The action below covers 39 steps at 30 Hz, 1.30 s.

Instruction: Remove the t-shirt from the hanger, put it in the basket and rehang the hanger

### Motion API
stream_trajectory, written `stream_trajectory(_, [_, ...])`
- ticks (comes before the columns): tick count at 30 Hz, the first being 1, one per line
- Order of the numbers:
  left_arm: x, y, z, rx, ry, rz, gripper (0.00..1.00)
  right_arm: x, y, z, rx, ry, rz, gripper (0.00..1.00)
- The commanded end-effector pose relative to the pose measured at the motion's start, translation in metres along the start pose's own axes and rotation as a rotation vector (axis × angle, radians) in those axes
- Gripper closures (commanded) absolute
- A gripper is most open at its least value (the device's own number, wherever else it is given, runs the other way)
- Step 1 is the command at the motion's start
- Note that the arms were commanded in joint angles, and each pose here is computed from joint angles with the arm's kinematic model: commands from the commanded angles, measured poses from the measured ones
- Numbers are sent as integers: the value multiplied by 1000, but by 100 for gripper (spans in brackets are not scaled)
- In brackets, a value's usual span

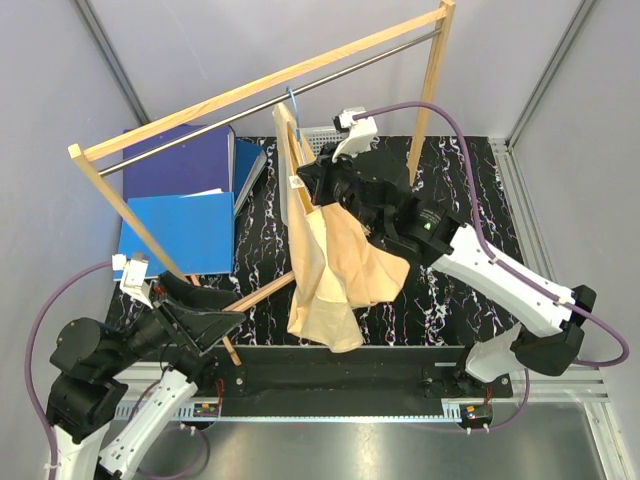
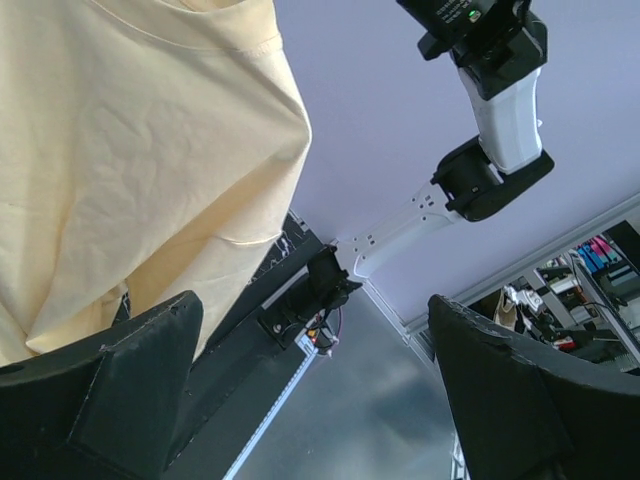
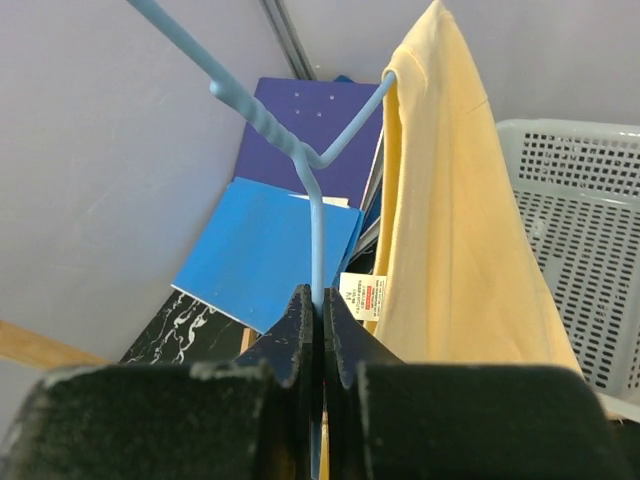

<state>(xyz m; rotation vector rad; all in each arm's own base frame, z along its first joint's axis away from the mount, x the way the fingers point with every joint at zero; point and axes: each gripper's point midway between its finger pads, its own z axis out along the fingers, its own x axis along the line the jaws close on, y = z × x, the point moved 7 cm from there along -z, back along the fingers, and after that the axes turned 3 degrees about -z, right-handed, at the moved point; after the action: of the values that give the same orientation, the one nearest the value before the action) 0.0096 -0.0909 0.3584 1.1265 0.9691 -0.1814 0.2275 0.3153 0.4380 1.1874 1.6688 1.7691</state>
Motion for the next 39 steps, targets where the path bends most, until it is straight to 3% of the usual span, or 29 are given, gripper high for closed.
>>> stream_trajectory(1, [-14,3,-3,39,-66,30,1,12,40,-16,-192,140,22,100])
stream_trajectory(25, [-30,3,-13,61,-137,60,1,12,22,-6,-525,277,-8,100])
stream_trajectory(39, [-27,5,-4,87,-119,29,1,15,38,-18,-610,312,-28,100])
